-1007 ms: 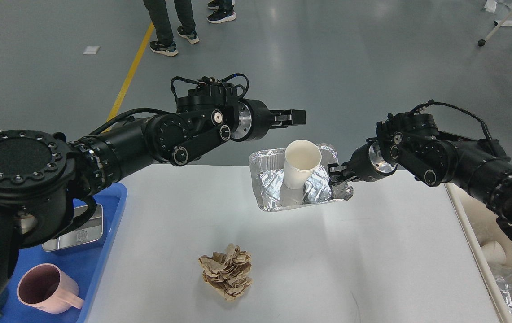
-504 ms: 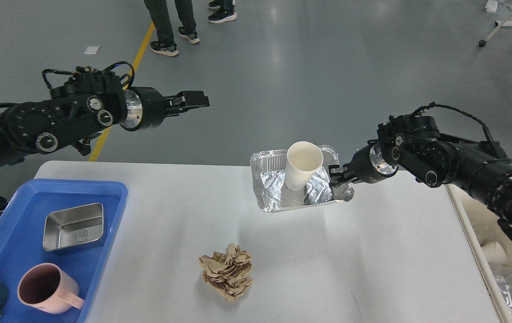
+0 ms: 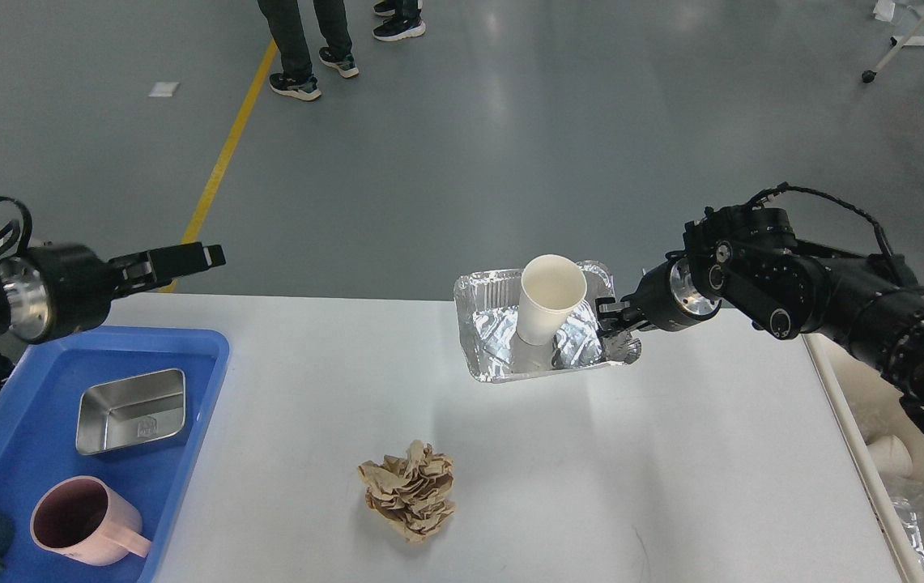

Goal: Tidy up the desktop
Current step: 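Release the cup and withdraw the left gripper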

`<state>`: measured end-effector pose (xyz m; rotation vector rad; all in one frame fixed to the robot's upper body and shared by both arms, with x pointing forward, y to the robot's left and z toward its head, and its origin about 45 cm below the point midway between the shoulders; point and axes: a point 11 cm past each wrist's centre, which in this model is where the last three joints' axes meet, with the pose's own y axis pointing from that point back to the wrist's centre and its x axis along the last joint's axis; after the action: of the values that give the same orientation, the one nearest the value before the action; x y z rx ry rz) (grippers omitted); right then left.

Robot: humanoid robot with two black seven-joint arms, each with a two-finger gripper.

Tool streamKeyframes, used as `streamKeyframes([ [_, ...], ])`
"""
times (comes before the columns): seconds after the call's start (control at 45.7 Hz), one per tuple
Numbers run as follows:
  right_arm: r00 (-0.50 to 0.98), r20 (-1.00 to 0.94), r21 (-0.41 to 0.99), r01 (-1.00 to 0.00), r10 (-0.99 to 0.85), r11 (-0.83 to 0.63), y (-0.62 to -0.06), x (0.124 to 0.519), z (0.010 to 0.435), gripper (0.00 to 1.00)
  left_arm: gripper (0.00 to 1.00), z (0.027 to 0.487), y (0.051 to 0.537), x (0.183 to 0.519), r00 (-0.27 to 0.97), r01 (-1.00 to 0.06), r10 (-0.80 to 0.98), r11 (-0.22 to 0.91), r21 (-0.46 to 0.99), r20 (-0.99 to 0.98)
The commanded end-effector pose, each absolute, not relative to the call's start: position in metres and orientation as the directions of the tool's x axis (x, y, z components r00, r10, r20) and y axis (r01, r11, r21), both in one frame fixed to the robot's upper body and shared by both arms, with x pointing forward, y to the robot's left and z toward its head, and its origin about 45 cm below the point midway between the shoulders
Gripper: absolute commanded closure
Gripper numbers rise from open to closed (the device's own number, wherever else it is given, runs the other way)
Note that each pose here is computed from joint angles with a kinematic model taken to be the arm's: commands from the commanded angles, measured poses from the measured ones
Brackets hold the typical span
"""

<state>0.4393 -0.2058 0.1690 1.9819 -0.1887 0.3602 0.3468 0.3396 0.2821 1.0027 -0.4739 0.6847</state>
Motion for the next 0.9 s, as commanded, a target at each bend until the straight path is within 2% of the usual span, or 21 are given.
streamKeyframes([
  [0.0,0.942,0.335,0.857,-0.293,0.027,-0.423,-0.208,0.439,0.169,1.0,0.09,0.278,0.367,0.312,0.696,-0.717,0.308,0.311,0.623,0.648],
  [0.241,0.942,0.335,0.857,-0.292,0.028,-0.424,-0.207,0.439,0.169,1.0,0.09,0.257,0.411,0.279,0.68,-0.723,0.373,0.2,0.661,0.631],
  [0.46,0.942,0.335,0.857,-0.29,0.032,-0.426,-0.204,0.439,0.169,1.0,0.09,0.249,0.391,0.273,0.713,-0.699,0.367,0.295,0.652,0.598],
  [0.876,0.939,0.342,0.856,-0.295,0.037,-0.424,-0.203,0.441,0.172,1.0,0.09,0.226,0.368,0.266,0.774,-0.632,0.34,0.356,0.688,0.534],
])
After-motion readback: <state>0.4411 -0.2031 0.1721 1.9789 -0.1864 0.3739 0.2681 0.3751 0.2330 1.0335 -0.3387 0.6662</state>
